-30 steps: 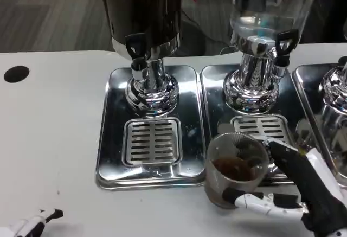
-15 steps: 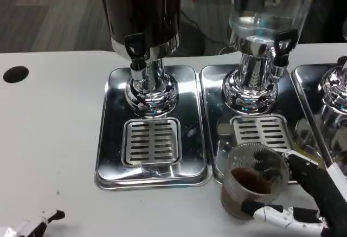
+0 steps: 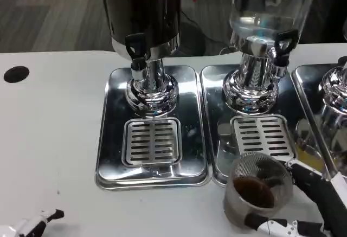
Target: Grasp the cup under the faucet to collect the drink, then remove the cup.
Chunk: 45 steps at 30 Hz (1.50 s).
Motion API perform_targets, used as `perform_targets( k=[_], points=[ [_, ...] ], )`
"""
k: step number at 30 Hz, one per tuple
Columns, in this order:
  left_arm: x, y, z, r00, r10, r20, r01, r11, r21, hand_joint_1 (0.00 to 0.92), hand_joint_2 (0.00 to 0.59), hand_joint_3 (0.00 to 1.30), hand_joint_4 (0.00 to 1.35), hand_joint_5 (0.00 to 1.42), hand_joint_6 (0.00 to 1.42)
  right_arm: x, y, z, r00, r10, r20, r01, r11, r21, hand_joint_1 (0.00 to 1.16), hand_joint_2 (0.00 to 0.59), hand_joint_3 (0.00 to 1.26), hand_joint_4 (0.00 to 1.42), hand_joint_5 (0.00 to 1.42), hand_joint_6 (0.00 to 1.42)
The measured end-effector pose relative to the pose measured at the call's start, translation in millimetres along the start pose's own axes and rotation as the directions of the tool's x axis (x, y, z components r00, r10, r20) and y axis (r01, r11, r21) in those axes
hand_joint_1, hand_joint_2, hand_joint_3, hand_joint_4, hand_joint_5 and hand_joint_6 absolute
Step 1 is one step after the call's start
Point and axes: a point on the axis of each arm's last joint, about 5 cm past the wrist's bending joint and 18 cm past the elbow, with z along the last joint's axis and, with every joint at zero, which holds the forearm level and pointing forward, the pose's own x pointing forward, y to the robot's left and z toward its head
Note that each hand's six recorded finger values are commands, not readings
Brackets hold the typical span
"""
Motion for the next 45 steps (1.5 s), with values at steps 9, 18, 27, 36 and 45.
perform_targets(
  k=[9, 18, 27, 36, 45],
  points=[
    [-1.2, 0.3, -0.3, 1.0, -0.002, -0.004, 0.002, 1.0, 0.002, 0.0, 0.085, 0.24, 0.18, 0.24, 0.42, -7.7, 5.1, -9.2, 0.9998, 0.003, 0.019, -0.002, 0.998, -0.067, 0.76, 0.118, 0.5, 0.43, 0.44, 0.24],
    [-2.9, 5.4, -1.8, 1.0, 0.019, -0.014, -0.018, 1.0, 0.021, 0.0, 0.086, 0.2, 0.12, 0.19, 0.41, -14.3, 9.2, -18.7, 0.9981, -0.008, 0.061, 0.016, 0.991, -0.131, 0.76, 0.119, 0.5, 0.43, 0.44, 0.22],
    [-4.1, 11.6, -2.8, 0.997, 0.072, -0.018, -0.071, 0.996, 0.045, 0.0, 0.087, 0.14, 0.02, 0.11, 0.35, -16.7, 10.0, -22.7, 0.9958, -0.015, 0.091, 0.029, 0.987, -0.159, 0.76, 0.119, 0.49, 0.41, 0.42, 0.2],
    [-4.7, 12.6, -1.5, 0.996, 0.089, -0.02, -0.088, 0.995, 0.042, 0.0, 0.087, 0.16, 0.03, 0.11, 0.36, -16.2, 10.5, -23.6, 0.9938, 0.018, 0.11, 0.006, 0.976, -0.22, 0.73, 0.118, 0.22, 0.22, 0.27, 0.06],
    [-4.8, 12.5, -1.5, 0.996, 0.09, -0.022, -0.089, 0.995, 0.041, 0.0, 0.087, 0.16, 0.04, 0.11, 0.37, -17.5, 10.0, -23.1, 0.9927, 0.06, 0.105, -0.031, 0.966, -0.256, 0.67, 0.112, 0.08, 0.1, 0.2, 0.05]
  ],
)
